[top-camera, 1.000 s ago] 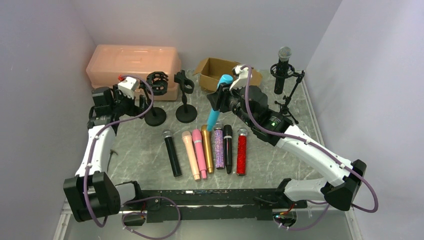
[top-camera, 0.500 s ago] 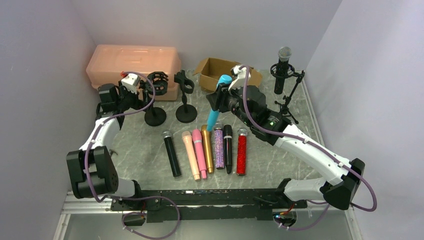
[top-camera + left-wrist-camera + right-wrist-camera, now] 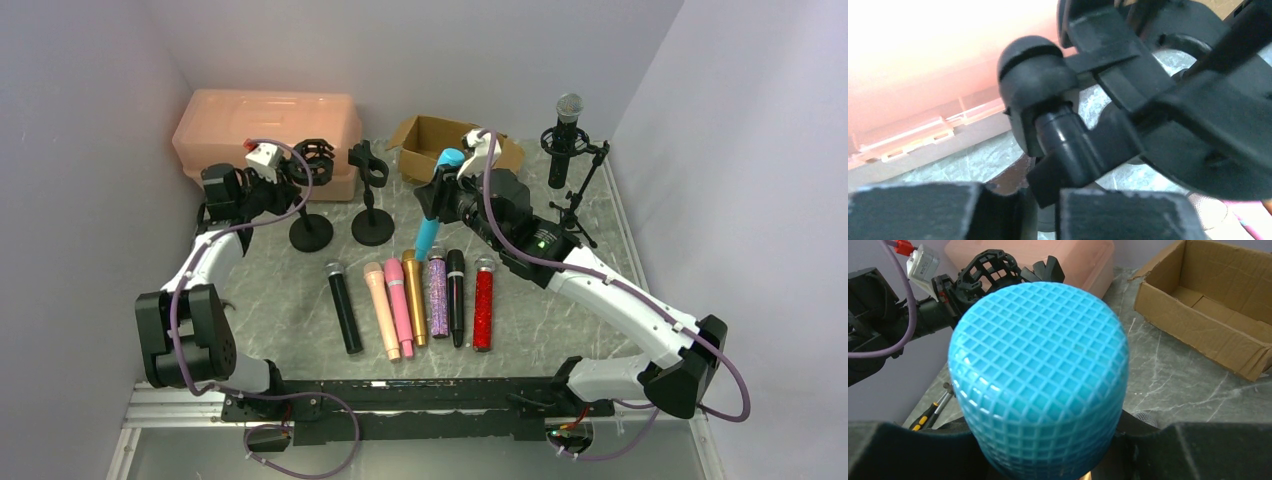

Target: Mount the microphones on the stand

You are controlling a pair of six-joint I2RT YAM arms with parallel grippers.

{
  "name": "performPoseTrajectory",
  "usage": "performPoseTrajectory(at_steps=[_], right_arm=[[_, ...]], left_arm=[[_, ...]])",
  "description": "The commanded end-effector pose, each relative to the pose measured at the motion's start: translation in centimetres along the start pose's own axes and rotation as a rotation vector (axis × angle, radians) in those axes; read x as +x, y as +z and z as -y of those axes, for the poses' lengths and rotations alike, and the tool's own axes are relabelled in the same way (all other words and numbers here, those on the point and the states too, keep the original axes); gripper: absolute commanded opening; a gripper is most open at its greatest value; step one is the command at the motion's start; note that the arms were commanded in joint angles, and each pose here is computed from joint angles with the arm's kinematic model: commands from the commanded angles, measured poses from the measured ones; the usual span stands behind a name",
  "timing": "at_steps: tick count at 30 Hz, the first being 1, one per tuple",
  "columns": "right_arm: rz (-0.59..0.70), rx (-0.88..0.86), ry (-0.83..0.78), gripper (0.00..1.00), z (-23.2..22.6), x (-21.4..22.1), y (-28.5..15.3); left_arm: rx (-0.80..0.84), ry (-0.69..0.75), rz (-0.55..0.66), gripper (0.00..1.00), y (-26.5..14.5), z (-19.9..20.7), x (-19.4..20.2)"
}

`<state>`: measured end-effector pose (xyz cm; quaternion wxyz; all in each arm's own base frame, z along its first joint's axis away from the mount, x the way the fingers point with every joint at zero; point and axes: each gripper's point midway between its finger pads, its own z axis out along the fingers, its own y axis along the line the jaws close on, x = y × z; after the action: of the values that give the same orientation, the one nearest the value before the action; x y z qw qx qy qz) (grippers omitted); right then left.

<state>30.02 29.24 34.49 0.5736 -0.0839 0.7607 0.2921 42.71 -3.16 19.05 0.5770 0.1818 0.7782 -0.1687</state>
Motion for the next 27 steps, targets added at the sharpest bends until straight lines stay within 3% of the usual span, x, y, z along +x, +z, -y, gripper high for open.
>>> performPoseTrajectory(at_steps=[1, 15, 22, 27], right_arm=[[0.088, -0.025, 0.007, 0.0, -0.6, -3.3, -1.2], [0.097, -0.043, -0.01, 0.0, -1.1, -3.8, -0.8], [0.111, -0.067, -0.025, 0.0, -1.9, -4.5, 0.1], [0.168, -0.117, -0.042, 0.0, -4.1, -7.5, 2.1]], left_arm=[[0.0, 0.035, 0.067, 0.02, -0.9, 0.4, -3.6], [0.011, 0.069, 0.015, 0.0, -6.2, 4.3, -2.3], [0.02, 0.062, -0.012, 0.0, -6.6, 4.9, -0.8], [0.042, 0.052, -0.027, 0.0, -6.6, 5.6, 1.4]])
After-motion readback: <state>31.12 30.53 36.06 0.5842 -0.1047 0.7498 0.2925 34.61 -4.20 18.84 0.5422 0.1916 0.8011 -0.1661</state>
